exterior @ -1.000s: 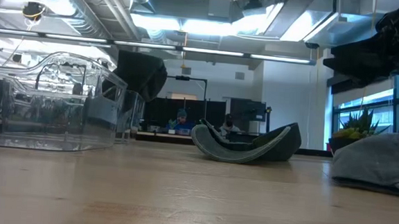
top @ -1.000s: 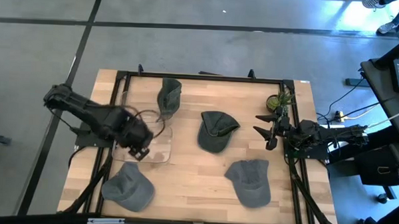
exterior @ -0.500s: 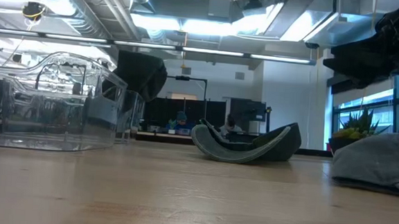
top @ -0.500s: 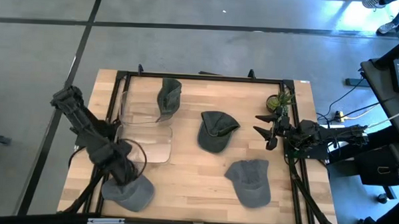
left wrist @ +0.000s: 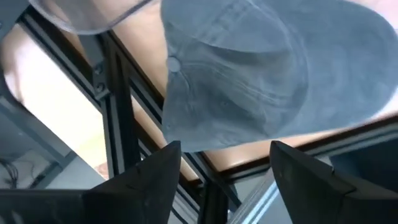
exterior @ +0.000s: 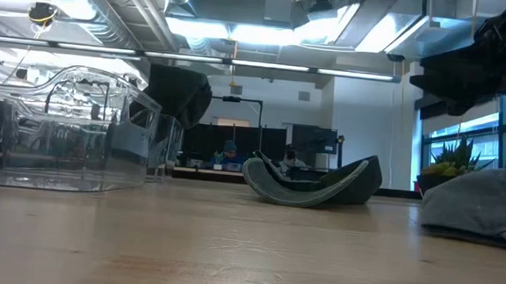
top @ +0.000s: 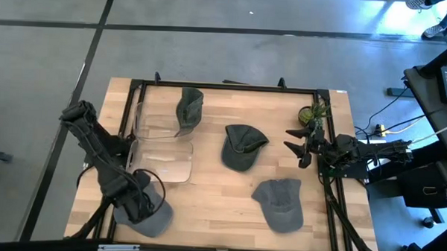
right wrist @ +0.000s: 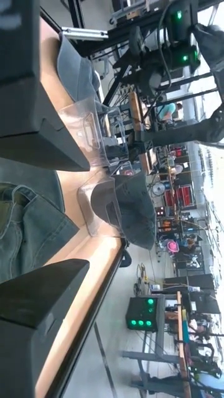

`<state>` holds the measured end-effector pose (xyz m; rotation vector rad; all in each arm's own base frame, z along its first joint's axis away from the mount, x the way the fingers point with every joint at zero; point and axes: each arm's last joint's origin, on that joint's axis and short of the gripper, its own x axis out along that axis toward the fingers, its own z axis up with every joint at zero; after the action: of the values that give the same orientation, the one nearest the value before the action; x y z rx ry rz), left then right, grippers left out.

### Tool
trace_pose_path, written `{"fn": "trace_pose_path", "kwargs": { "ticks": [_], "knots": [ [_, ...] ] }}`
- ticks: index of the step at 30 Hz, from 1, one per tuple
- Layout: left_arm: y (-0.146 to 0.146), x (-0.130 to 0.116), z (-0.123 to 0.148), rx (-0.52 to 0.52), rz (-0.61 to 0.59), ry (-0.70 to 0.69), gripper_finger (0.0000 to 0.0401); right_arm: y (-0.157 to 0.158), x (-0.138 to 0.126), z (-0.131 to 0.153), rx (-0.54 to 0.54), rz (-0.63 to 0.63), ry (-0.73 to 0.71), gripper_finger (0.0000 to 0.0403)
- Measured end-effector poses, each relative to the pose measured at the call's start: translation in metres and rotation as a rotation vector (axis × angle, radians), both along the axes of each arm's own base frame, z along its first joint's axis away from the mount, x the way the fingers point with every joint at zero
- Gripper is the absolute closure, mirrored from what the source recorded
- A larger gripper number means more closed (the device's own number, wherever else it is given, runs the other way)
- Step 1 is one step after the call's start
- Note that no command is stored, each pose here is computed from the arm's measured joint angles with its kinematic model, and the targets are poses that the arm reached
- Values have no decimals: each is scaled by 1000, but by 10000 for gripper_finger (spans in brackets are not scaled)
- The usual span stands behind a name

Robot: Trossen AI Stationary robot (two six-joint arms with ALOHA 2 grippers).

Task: Pick & Place hat
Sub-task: Put the left gray cap into the bottom transparent bin

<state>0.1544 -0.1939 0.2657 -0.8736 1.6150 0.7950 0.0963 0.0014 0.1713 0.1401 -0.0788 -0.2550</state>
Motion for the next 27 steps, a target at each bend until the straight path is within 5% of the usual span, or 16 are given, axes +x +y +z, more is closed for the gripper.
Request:
{"fn": "trace_pose_path", "kwargs": {
  "ticks": [15,22,27],
  "knots": [
    [-13,3,1,-43,-253,-209,134,1,0,0,49,54,-8,160],
    [-28,-4,-17,-27,-221,-61,134,1,0,0,51,55,-9,160],
    [-50,-1,-47,-11,-396,-15,134,1,0,0,54,55,-10,160]
  ]
}}
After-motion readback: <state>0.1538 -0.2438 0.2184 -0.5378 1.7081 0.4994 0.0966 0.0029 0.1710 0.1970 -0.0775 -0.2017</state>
